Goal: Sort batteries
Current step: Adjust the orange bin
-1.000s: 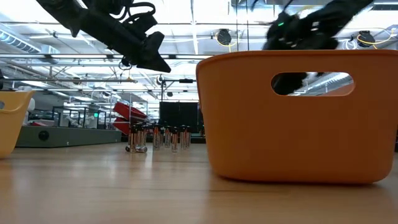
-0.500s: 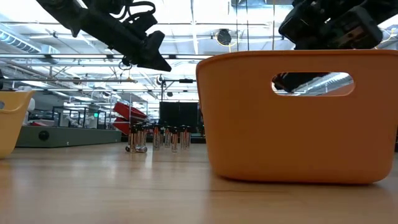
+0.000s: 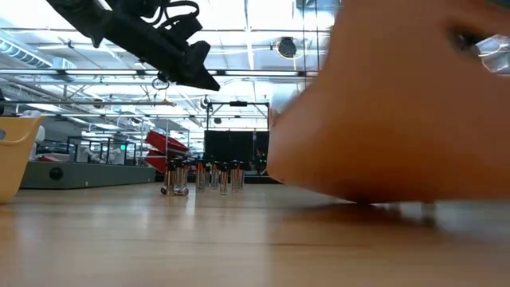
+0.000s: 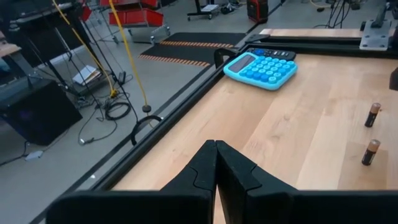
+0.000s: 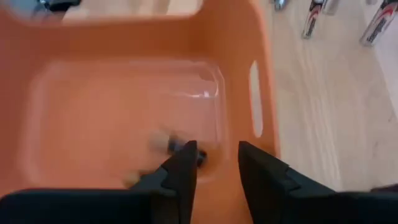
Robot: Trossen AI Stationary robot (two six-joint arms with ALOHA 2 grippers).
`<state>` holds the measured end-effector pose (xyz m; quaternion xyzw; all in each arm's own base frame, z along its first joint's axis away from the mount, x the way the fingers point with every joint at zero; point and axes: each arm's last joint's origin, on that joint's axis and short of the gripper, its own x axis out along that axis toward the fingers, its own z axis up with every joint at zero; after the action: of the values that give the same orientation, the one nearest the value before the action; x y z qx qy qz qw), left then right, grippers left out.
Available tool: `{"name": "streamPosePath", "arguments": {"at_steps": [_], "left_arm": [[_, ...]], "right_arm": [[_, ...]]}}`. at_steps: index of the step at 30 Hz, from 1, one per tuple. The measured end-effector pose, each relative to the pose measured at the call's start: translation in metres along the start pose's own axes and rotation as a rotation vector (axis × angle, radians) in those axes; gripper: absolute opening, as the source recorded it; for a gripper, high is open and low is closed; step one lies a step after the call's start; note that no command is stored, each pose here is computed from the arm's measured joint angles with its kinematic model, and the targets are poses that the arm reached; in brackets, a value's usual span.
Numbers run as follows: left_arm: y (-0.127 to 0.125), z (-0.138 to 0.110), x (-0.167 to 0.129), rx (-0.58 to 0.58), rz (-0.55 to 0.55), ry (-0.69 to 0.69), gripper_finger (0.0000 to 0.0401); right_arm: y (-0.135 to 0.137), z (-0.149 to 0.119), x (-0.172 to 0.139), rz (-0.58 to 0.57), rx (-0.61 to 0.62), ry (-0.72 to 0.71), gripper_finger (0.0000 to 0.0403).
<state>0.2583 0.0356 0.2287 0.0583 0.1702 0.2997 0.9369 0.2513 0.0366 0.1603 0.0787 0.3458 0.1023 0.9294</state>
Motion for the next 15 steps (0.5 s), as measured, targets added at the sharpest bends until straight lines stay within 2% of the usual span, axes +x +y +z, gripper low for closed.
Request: {"name": "streamPosePath", "arguments": {"at_steps": [9, 13, 15], "left_arm": [[0.0, 0.004, 0.0, -0.02, 0.001, -0.035, 0.0013], [0.0, 0.004, 0.0, -0.022, 0.001, -0.034, 0.0013], [0.0, 0.004, 0.0, -0.024, 0.001, -0.035, 0.0013]], "right_arm": [[0.007, 0.012, -0.001, 0.023, -0.047, -0.008, 0.0104], [0.019, 0.025, -0.002, 0.048, -0.112, -0.03, 0.0104], [0.021, 0.03, -0.005, 0.009, -0.135, -0.016, 0.0104]]}}
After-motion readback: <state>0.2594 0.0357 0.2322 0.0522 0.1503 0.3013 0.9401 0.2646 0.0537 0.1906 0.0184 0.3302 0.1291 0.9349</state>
